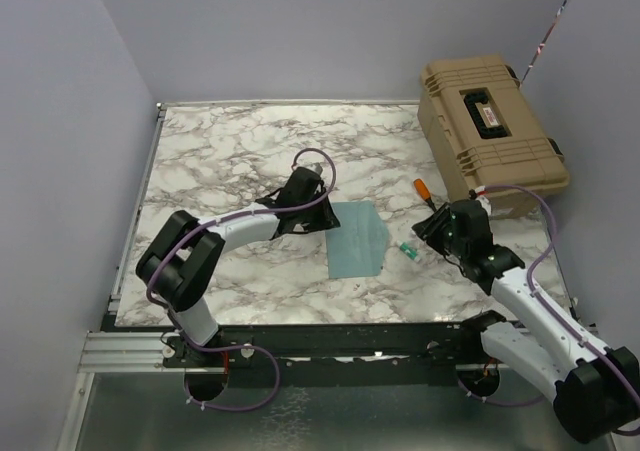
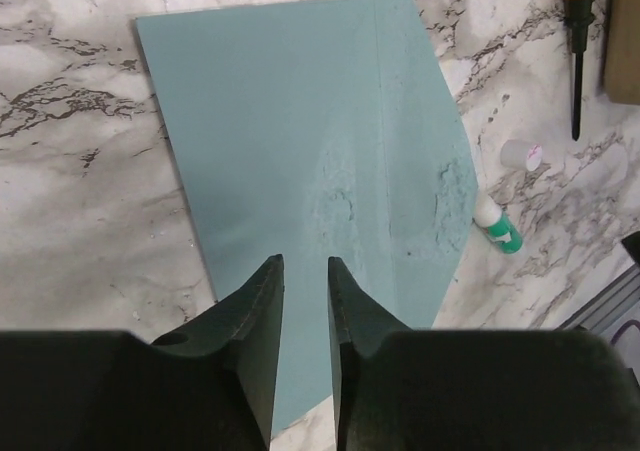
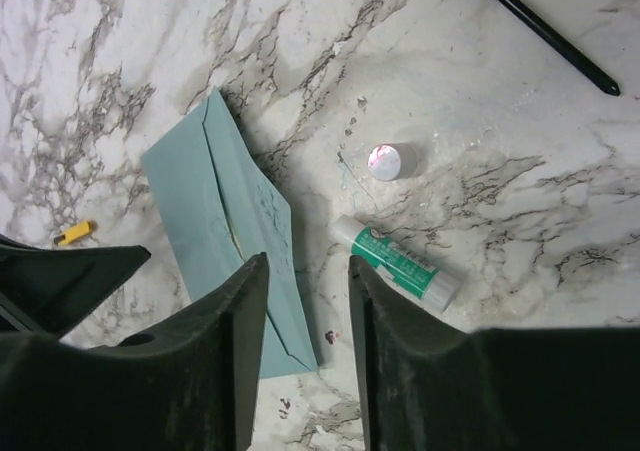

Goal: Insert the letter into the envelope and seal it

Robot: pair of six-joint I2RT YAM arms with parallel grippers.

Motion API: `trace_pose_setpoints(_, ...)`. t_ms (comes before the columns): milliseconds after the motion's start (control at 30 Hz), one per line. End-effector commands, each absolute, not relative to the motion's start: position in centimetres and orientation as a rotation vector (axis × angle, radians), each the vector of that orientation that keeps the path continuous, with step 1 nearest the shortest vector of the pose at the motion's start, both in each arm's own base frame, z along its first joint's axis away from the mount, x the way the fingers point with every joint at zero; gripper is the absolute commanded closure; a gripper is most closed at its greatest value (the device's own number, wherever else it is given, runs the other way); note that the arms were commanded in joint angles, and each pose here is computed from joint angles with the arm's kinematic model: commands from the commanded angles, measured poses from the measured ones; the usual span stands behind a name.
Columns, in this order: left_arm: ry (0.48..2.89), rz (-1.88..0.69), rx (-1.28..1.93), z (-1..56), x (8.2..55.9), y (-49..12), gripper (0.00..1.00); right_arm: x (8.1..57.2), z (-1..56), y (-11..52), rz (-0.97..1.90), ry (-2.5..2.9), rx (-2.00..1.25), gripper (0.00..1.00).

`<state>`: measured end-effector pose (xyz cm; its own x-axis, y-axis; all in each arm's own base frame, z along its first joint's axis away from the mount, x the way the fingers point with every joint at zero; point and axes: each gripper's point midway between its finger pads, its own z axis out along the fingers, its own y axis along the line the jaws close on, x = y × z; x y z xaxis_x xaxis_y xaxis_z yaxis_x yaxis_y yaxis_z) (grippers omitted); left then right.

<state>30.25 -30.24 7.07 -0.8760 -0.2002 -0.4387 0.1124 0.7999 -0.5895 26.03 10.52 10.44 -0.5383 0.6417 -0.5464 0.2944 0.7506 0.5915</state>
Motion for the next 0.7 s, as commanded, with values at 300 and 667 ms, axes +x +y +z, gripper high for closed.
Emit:
trace_pose_setpoints(300,2.57,-0.843,0.073,3.3,29.3,-31.8,0.97,30.2,9.2,14.2,0.569,2.335,0.377,0.85)
trace_pose_setpoints(667,2.617,-0.737,0.038,1.2,28.8,-30.4,1.0,33.2,4.4,15.0,0.446,2.533,0.356,0.94)
